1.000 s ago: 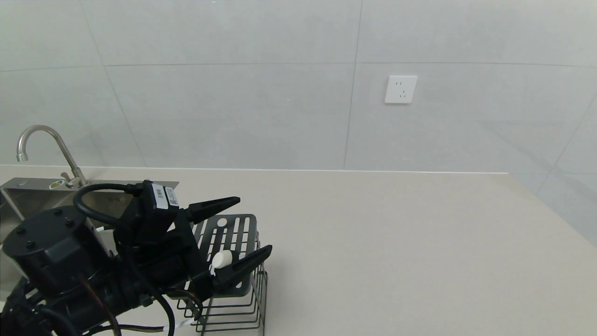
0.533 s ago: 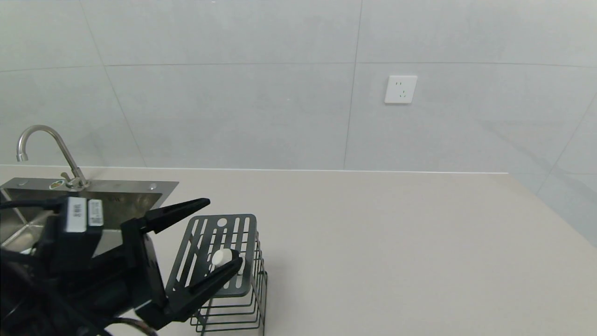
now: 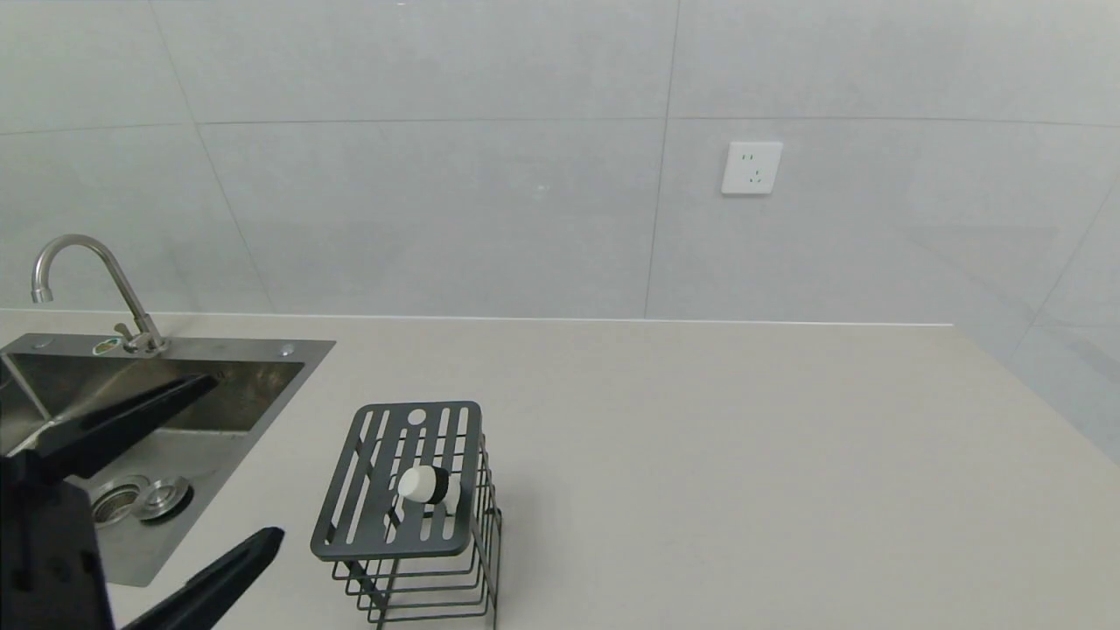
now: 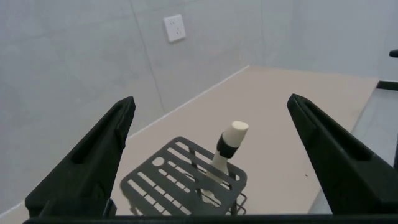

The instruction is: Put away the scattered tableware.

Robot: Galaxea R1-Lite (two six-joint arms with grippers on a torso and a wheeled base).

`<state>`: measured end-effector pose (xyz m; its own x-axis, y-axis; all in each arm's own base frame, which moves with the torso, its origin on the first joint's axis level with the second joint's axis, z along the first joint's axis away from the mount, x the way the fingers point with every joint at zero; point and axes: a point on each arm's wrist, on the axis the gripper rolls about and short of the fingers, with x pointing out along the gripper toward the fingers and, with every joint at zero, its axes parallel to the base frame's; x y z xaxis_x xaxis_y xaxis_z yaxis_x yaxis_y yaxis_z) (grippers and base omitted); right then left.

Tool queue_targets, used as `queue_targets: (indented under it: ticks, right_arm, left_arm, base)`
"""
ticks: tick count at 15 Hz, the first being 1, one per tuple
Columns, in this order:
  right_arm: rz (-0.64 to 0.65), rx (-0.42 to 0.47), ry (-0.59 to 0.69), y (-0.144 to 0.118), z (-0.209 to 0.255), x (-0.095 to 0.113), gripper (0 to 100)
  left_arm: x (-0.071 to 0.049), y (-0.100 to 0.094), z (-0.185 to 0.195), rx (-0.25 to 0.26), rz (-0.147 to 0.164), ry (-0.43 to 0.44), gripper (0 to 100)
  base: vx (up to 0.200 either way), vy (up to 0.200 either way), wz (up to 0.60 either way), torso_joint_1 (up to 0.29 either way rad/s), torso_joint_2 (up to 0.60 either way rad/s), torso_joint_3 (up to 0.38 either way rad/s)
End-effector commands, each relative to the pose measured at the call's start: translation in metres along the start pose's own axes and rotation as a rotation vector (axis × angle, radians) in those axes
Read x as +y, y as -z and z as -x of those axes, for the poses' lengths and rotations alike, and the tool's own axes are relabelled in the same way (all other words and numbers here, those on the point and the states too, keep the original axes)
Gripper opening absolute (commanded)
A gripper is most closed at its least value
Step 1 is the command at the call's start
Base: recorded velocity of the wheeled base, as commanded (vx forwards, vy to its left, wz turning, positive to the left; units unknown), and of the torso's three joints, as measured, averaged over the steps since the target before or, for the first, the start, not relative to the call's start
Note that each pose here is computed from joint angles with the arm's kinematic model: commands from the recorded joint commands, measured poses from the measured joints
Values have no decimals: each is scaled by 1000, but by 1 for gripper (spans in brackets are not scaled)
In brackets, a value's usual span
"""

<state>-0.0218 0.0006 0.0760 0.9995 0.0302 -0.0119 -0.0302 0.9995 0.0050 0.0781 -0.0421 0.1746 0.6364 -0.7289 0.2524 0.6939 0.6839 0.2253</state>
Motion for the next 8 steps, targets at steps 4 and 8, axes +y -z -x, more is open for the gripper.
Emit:
queue_targets:
  ticks: [4,8]
  right_arm:
    - [0,0,0,0,0,0,0]
    - [0,0,0,0,0,0,0]
  left_arm:
    - [-34,-17,75,-104,-144,-199,100]
    - [-58,2,105,-36,-125,-284,100]
  base:
    - [0,0,0,0,0,0]
    - [0,0,0,0,0,0]
